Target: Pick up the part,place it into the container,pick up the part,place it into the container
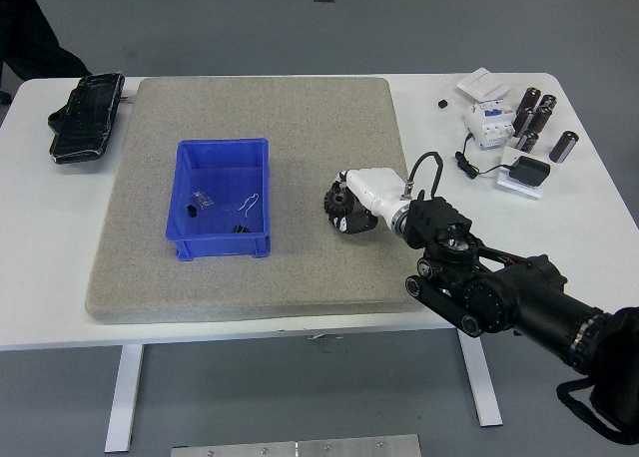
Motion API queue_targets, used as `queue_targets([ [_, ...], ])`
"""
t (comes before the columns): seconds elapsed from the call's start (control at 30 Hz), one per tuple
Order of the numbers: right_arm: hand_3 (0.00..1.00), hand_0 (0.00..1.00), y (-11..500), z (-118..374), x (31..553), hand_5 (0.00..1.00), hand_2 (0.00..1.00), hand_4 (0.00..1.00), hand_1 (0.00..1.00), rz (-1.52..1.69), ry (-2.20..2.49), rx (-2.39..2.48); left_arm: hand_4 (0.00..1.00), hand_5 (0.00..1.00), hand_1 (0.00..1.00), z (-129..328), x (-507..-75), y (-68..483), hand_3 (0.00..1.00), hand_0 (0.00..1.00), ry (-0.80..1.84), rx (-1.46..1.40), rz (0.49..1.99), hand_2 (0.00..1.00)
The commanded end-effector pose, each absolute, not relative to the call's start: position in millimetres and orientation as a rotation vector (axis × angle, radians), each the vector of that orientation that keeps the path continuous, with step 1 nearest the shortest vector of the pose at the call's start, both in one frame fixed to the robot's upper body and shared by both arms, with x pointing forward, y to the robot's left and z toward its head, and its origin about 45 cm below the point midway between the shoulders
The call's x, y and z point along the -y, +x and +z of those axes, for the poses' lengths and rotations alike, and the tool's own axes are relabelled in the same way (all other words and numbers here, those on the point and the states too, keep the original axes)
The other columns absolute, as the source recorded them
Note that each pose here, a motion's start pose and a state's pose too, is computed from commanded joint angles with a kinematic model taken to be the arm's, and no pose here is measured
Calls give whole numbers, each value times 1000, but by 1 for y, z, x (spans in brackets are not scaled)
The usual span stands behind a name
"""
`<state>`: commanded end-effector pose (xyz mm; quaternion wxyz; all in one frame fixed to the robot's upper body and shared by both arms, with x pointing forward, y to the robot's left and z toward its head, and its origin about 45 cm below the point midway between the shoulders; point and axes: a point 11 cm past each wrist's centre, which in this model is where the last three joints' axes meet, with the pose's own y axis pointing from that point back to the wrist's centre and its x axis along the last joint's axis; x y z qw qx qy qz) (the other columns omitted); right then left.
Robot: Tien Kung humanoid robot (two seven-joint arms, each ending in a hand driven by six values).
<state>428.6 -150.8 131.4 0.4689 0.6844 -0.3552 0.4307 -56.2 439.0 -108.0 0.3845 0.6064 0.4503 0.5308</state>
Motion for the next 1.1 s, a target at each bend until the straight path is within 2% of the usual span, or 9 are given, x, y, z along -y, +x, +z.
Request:
queue_targets([
  [0.03,599,403,429,131,151,20,441,631,468,1058,1677,872,699,546,646,-108,-439,-56,558,668,1545,-1148,1353,641],
  [0.33,598,402,434,158,137,20,436,627,469,1156,1693,901,701,549,645,-108,-439,-57,558,668,1545,-1152,1355,641],
  [0.8,602,402,398,202,48,21,433,625,471,1345,1941,932,698,550,646,-108,-439,-58,559,668,1547,-1154,1356,641],
  [0.83,625,440,395,202,45,13,485,614,492,1348,1955,933,698,551,646,-108,-439,-58,559,668,1547,-1153,1356,641],
  [1.0,625,440,391,197,42,13,485,614,492,1354,1975,918,698,551,646,-108,-440,-57,559,668,1547,-1151,1356,641],
  [1.03,681,662,391,197,42,196,650,429,638,1354,1974,915,699,552,646,-108,-440,-57,559,668,1547,-1151,1356,642],
  [1.1,681,662,391,194,42,196,650,429,638,1348,1969,898,699,552,646,-108,-440,-56,559,668,1548,-1150,1356,642],
])
